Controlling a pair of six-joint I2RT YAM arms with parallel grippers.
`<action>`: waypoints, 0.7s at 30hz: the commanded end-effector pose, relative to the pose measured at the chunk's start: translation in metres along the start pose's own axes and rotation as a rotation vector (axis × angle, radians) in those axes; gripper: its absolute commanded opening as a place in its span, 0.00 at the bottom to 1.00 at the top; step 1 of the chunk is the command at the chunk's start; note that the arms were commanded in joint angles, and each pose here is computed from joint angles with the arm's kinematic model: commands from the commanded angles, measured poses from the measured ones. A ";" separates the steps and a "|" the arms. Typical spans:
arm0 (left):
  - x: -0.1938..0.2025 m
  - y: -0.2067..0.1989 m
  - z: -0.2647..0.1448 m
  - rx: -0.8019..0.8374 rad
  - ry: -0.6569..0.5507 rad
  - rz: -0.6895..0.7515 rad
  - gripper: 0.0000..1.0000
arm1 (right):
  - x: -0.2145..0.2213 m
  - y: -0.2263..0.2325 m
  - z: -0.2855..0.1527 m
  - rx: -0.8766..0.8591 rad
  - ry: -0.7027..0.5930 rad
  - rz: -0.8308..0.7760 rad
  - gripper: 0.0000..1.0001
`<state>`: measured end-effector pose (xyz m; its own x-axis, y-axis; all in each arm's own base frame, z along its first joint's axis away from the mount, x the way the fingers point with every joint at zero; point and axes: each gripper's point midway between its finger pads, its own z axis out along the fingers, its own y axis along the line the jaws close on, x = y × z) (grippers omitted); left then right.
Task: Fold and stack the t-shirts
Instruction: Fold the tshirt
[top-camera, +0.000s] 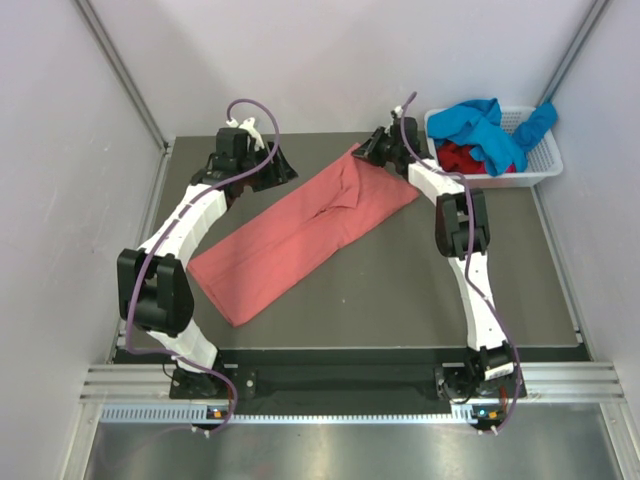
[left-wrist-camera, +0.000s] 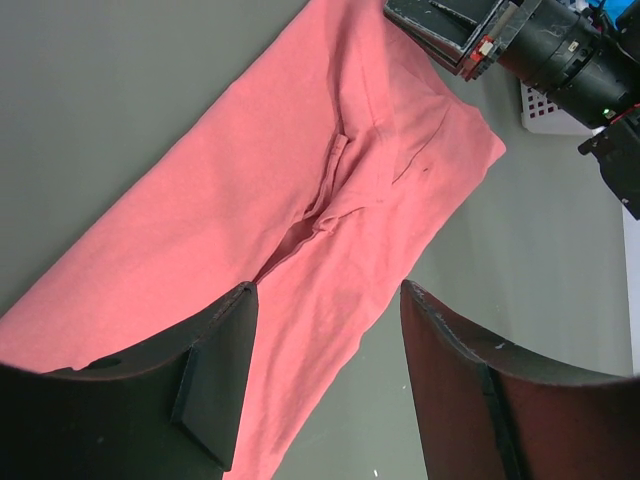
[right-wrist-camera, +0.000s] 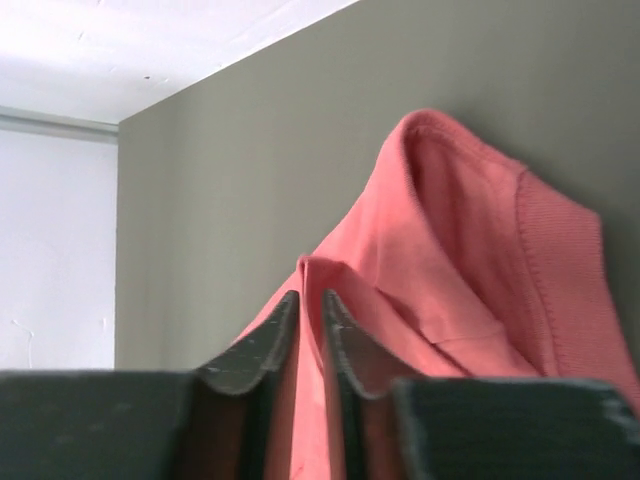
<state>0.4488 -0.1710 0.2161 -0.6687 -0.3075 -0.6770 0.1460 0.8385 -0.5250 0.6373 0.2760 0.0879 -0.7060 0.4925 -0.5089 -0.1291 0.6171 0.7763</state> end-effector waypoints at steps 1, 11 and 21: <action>-0.025 -0.022 -0.020 0.060 -0.068 0.026 0.64 | -0.011 0.005 0.001 -0.025 -0.024 -0.035 0.17; -0.033 -0.027 -0.026 0.071 -0.076 0.034 0.64 | -0.026 0.017 -0.041 0.026 0.040 -0.155 0.32; -0.037 -0.037 -0.030 0.104 -0.076 0.009 0.64 | 0.028 0.019 -0.105 0.032 0.174 -0.226 0.56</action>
<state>0.4477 -0.1768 0.2320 -0.6722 -0.3133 -0.6708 0.1697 0.8168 -0.5515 0.5459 0.2358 0.0695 -0.8359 0.2713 -0.4771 -0.1308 0.7458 0.6532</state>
